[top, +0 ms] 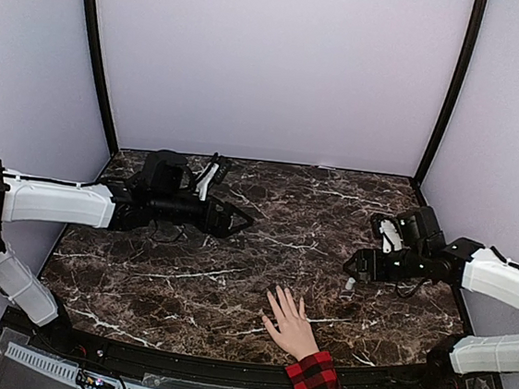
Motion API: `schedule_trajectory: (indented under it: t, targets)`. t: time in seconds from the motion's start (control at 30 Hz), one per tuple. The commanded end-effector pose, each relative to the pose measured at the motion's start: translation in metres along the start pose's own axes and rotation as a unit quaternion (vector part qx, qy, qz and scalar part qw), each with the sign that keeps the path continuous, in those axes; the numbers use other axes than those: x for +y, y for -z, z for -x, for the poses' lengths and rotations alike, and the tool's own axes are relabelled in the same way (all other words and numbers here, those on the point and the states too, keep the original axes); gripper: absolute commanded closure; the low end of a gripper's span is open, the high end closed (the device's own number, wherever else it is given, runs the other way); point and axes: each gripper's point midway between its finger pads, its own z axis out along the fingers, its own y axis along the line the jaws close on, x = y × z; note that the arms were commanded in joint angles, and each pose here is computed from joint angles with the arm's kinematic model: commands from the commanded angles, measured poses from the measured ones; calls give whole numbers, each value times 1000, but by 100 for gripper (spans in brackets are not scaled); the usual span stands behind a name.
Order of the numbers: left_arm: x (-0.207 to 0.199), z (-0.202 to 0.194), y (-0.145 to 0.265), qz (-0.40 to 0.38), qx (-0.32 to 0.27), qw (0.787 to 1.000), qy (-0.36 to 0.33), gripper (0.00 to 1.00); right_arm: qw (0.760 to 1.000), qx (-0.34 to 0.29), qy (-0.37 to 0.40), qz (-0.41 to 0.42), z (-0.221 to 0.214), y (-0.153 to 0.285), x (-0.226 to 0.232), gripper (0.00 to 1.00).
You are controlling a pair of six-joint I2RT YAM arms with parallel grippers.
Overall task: Paint the nails
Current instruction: Pick up the nail polish bottle from the center of the board.
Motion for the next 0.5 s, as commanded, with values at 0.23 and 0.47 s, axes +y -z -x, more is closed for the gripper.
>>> schedule_trajectory:
  t: [0.23,0.47]
  targets:
    - [-9,16,-4,-23,-13,1000,-9,1,999,-7,-23,-27,-25,-13,-1,16]
    - [-7,14,-3,-18,-12,1000,-7,1,999,-16,-24,-22,-33,-23,1,25]
